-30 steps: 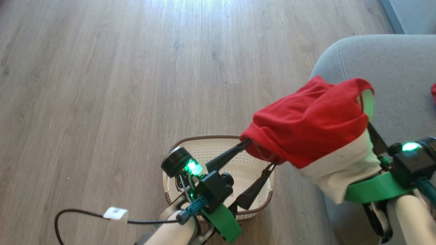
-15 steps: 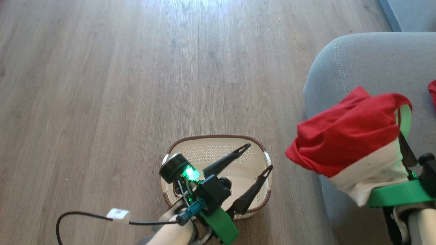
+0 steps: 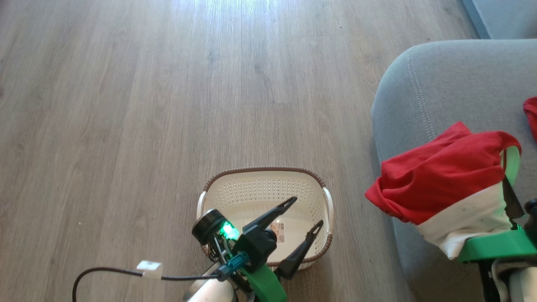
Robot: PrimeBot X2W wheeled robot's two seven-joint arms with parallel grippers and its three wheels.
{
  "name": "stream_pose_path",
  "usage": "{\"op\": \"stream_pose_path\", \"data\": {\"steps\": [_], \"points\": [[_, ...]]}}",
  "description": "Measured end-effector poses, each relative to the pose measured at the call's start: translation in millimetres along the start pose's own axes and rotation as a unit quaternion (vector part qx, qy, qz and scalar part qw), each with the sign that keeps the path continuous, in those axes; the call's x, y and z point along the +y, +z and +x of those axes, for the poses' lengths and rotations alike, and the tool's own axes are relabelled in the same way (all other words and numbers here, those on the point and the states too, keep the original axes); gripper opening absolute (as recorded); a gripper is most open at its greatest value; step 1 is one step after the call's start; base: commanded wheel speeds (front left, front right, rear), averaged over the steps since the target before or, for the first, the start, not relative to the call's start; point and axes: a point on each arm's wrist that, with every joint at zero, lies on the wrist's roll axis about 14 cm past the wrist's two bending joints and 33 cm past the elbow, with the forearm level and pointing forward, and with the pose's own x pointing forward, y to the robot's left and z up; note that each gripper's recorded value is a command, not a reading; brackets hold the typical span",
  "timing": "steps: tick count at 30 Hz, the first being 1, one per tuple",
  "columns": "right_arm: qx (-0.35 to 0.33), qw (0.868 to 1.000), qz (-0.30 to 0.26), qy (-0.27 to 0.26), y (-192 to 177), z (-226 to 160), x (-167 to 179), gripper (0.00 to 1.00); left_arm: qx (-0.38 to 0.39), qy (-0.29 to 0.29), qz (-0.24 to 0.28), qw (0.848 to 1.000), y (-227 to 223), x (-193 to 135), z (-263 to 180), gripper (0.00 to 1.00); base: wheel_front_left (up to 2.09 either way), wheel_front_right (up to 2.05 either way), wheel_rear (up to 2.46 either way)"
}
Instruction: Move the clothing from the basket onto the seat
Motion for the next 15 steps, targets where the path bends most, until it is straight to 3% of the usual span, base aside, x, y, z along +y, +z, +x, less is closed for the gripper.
{"op": "stream_pose_path", "data": {"steps": [15], "points": [[0.009,1.0,0.001,-0.002,-5.4,-1.0,-1.0,0.0,0.022,0.009,-0.031,0.999,-15.3,1.2,-6.5,1.0,0.0,0.0,0.0]]}}
